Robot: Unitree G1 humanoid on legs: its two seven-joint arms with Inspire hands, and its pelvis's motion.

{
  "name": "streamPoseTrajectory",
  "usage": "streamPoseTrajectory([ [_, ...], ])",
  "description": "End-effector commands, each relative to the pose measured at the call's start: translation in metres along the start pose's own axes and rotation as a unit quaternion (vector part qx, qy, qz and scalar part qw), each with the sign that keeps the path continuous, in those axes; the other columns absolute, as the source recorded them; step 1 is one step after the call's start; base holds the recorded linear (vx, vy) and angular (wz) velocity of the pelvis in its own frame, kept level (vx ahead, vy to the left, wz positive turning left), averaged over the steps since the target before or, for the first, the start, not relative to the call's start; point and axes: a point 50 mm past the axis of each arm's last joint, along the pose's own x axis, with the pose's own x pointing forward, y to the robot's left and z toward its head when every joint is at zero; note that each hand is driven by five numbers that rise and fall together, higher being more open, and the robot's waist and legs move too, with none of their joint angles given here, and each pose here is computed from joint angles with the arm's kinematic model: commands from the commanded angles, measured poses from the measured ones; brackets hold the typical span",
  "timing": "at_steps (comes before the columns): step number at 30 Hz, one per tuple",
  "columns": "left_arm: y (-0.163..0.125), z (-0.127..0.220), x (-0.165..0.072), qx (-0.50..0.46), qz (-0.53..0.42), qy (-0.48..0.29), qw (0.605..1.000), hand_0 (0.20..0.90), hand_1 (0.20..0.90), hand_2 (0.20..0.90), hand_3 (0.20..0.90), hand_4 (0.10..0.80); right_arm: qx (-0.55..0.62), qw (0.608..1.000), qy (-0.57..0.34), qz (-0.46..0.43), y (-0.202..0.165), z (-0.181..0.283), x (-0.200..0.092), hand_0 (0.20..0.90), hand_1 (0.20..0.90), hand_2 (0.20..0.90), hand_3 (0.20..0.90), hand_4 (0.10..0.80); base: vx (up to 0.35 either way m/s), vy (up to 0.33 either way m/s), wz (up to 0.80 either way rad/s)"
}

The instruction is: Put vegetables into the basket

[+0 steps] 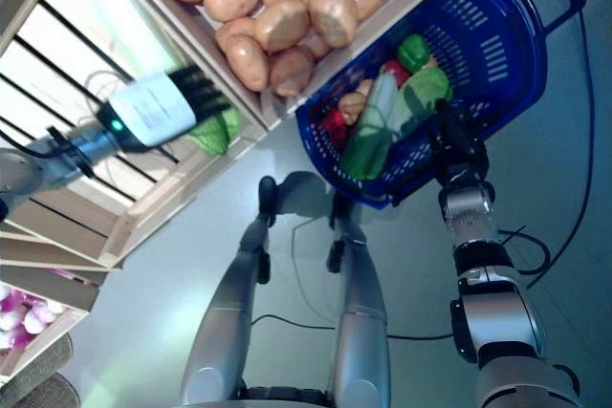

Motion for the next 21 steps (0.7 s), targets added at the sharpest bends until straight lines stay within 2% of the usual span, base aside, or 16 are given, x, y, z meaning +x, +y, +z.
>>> streamPoseTrajectory([
  [1,0.017,-0.006,0.013,-0.006,0.048,0.027,0.998,0.3,0.3,0.3,0.3,0.4,-0.015,0.997,-0.067,0.026,0.004,0.05,-0.002,0.9,0.9,0.9,0.9,0.8,0.0,0.0,0.0],
  [12,0.028,-0.021,0.01,-0.004,0.125,0.099,0.987,0.3,0.3,0.3,0.3,0.4,-0.02,0.997,-0.073,0.034,0.0,0.048,-0.005,0.9,0.9,0.9,0.9,0.8,0.0,0.0,0.0],
  [15,0.035,-0.032,0.005,-0.001,0.165,0.135,0.977,0.3,0.3,0.3,0.3,0.4,-0.029,0.996,-0.078,0.044,-0.005,0.048,-0.008,0.9,0.9,0.9,0.9,0.8,0.0,-0.007,0.01],
  [21,0.037,-0.033,-0.009,-0.016,0.201,0.153,0.967,0.3,0.3,0.3,0.3,0.4,-0.058,0.993,-0.083,0.061,-0.011,0.041,-0.016,0.9,0.9,0.9,0.9,0.8,0.019,0.007,-0.01],
])
